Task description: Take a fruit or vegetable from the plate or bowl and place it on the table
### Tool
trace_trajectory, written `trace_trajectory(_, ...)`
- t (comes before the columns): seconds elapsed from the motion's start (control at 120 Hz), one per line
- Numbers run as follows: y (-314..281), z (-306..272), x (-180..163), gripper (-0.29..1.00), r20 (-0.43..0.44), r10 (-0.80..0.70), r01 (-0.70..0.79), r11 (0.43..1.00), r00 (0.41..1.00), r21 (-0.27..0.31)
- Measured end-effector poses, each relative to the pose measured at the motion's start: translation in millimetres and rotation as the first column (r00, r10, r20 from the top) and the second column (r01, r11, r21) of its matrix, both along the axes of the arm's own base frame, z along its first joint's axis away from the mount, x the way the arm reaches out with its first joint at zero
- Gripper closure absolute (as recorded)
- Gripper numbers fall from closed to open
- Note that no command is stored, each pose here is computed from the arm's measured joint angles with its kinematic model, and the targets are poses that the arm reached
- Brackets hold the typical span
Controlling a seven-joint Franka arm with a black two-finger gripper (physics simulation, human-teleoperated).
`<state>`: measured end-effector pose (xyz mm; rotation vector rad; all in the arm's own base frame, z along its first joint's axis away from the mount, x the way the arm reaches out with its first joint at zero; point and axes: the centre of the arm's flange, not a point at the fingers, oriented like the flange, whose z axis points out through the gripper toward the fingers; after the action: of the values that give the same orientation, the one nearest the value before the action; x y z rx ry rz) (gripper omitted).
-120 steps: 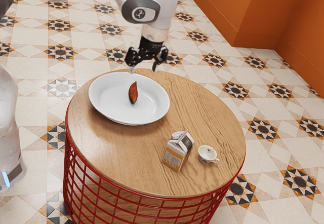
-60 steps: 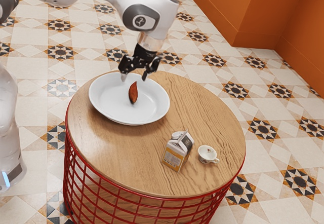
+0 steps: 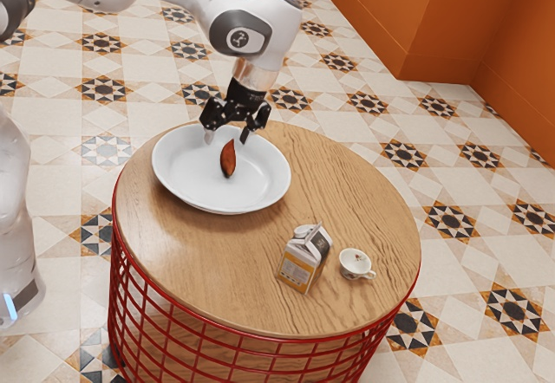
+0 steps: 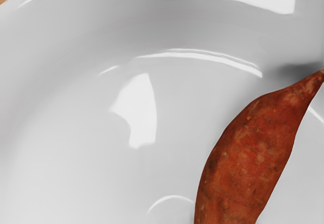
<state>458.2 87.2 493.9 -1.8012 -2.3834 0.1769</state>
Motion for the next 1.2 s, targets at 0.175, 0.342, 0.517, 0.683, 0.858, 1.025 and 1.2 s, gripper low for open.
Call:
trace_trajectory(0.175, 15, -6, 1, 0.0, -0.002, 0.008, -0.008, 1.0, 1.0, 0.011)
trace_trajectory(0.342, 16, -8, 4, 0.0, 0.002, -0.008, 0.008, 1.0, 1.0, 0.016)
trace_trajectory(0.517, 15, -13, 4, 0.0, -0.003, -0.025, 0.025, 1.0, 1.0, 0.012)
trace_trajectory(0.683, 15, -17, 3, 0.0, -0.009, -0.06, 0.06, 0.998, 0.998, 0.002)
trace_trajectory(0.858, 14, -24, 2, 0.0, -0.01, -0.115, 0.115, 0.993, 0.993, -0.018)
trace_trajectory(1.025, 13, -32, 3, 0.0, -0.011, -0.156, 0.156, 0.987, 0.988, -0.036)
trace_trajectory(1.2, 12, -39, 3, 0.0, -0.01, -0.188, 0.187, 0.981, 0.982, -0.049)
